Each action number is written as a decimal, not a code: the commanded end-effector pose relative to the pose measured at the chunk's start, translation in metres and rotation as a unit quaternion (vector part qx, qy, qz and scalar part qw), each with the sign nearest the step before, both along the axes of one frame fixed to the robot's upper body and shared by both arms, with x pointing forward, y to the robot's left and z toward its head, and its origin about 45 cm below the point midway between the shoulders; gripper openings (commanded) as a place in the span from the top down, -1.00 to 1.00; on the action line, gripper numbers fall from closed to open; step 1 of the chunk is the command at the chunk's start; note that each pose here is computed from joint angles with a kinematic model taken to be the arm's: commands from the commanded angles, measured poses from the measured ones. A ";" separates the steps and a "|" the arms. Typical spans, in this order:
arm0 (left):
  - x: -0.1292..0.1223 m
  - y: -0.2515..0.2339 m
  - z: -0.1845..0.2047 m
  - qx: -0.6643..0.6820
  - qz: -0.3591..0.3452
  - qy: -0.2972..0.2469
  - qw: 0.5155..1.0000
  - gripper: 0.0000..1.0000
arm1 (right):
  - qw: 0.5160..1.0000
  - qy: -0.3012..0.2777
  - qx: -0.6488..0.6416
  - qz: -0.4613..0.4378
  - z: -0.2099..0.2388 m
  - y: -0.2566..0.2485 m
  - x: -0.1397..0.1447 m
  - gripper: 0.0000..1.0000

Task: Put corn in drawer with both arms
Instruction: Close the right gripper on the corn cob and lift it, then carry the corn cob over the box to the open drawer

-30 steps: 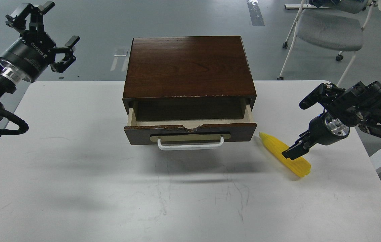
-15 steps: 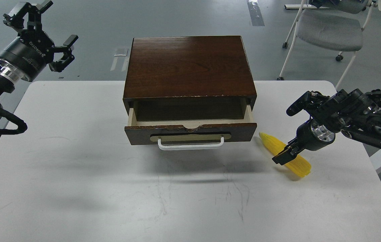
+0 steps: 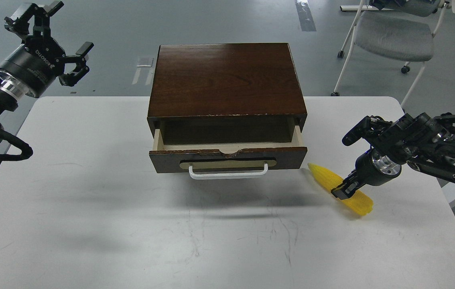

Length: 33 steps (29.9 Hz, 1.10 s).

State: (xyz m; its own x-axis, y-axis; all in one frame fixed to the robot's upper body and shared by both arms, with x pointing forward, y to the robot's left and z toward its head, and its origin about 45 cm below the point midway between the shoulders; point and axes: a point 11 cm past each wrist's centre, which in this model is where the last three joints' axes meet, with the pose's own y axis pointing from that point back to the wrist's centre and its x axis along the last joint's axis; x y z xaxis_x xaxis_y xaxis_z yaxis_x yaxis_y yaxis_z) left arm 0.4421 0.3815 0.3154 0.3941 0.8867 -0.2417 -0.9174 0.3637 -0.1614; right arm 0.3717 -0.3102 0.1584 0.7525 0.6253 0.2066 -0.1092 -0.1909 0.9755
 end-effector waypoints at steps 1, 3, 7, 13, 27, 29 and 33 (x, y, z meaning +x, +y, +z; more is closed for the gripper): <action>0.000 0.001 0.001 0.001 0.000 -0.001 1.000 -0.96 | 0.999 -0.037 0.007 -0.010 0.033 -0.006 0.018 1.00; 0.000 0.000 0.001 0.001 -0.001 -0.001 1.000 -0.96 | 0.996 -0.075 0.043 -0.034 0.067 -0.001 0.037 1.00; 0.000 -0.001 0.000 0.002 -0.002 -0.001 1.000 -0.96 | 0.983 -0.147 0.087 -0.068 0.138 -0.003 0.065 1.00; 0.001 -0.003 -0.001 -0.001 -0.005 0.000 1.000 -0.96 | 0.963 -0.246 0.103 -0.036 0.238 0.023 0.092 1.00; 0.001 -0.003 0.001 0.000 -0.004 -0.002 1.000 -0.96 | 0.950 -0.222 0.087 0.202 0.250 0.211 0.056 1.00; 0.001 -0.003 0.001 0.001 -0.004 -0.002 1.000 -0.96 | 0.947 -0.205 0.074 0.234 0.238 0.221 0.043 1.00; 0.001 -0.002 0.003 0.002 -0.003 -0.003 1.000 -0.96 | 0.934 -0.198 0.036 0.296 0.228 0.228 0.024 1.00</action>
